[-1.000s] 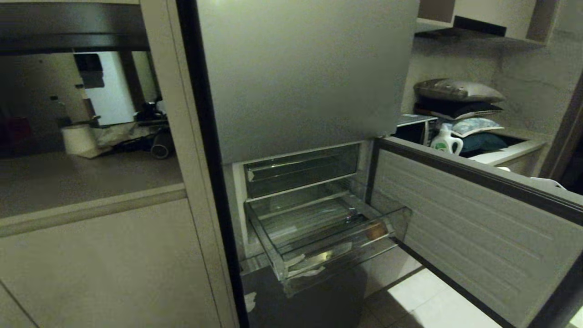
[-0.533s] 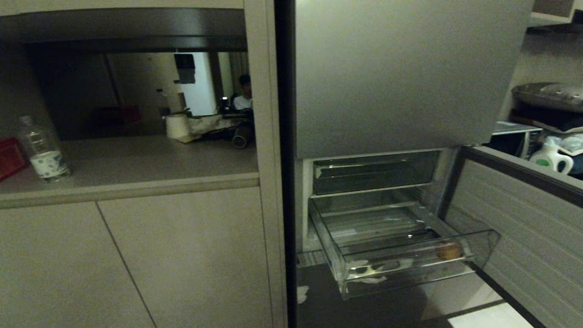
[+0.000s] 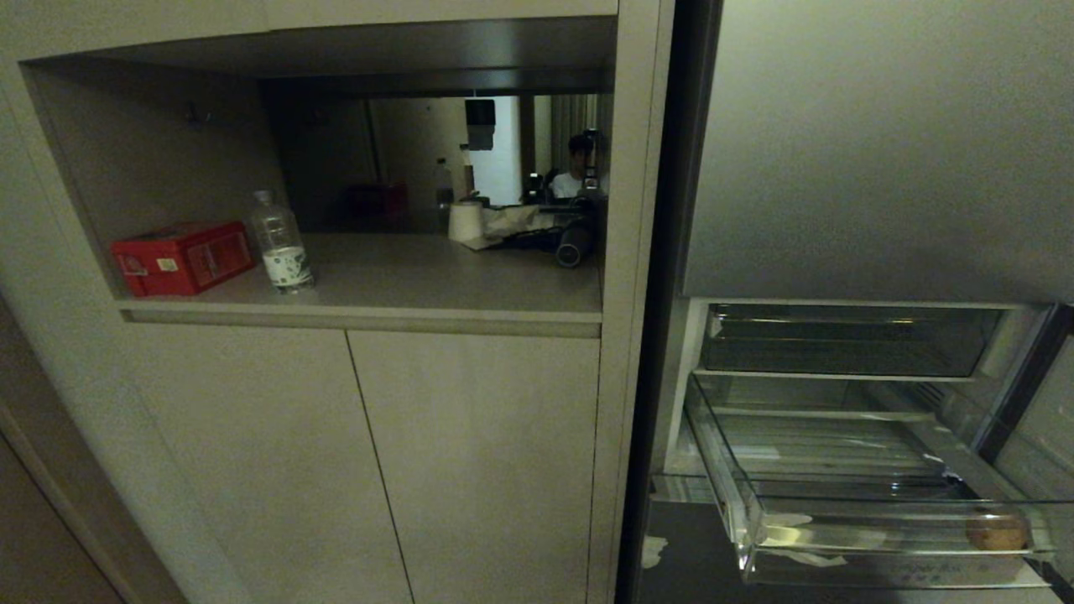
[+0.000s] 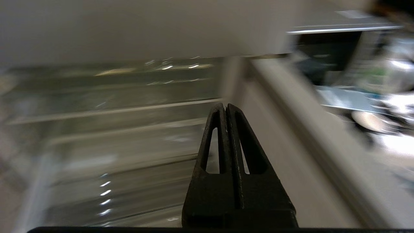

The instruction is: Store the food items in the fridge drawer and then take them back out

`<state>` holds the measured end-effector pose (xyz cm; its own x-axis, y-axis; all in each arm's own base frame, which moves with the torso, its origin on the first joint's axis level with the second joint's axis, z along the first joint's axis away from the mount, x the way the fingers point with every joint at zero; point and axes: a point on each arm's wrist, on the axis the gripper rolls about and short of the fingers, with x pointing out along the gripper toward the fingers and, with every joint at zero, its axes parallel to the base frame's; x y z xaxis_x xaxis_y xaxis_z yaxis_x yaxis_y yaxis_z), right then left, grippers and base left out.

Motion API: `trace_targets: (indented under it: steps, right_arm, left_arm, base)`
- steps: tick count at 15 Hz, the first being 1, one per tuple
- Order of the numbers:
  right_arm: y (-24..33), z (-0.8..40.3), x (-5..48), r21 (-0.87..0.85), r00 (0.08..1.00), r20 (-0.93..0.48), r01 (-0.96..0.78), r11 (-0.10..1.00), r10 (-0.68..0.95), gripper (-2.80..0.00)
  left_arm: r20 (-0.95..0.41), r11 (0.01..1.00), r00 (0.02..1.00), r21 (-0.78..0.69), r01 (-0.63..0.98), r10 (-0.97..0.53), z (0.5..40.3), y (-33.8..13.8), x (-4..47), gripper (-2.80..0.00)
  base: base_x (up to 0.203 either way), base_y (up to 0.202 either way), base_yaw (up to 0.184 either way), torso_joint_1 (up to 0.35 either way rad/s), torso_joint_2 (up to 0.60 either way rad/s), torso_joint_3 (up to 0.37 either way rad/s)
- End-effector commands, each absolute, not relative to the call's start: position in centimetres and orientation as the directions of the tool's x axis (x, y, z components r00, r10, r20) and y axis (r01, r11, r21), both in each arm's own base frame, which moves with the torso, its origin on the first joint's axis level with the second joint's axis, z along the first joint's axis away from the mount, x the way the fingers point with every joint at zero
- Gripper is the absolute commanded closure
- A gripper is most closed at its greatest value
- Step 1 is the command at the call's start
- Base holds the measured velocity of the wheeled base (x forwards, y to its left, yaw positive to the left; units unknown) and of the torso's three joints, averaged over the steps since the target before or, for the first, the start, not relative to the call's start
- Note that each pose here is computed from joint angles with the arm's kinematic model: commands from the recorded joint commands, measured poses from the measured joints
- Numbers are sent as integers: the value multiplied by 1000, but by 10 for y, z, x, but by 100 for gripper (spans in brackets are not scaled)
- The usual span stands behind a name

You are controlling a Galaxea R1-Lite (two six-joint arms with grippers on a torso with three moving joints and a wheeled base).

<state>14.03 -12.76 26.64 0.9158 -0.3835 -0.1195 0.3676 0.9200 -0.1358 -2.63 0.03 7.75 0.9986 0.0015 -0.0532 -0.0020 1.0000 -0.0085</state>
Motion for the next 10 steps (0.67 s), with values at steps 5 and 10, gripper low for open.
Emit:
trace_targets:
  steps: [5,10]
  right_arm:
    - [-130,209,225,-80,914,-366,156,984,-175,0]
    - [-136,171,298,-110,770,-595,204,973,-229,0]
  left_arm:
    - [-53,1000,999,-9,-2,2,77,0,-26,0]
    - [-53,1000,999,-9,-1,0,77,0,-26,0]
  base:
    - [0,0,0,0,0,0]
    - [0,0,0,0,0,0]
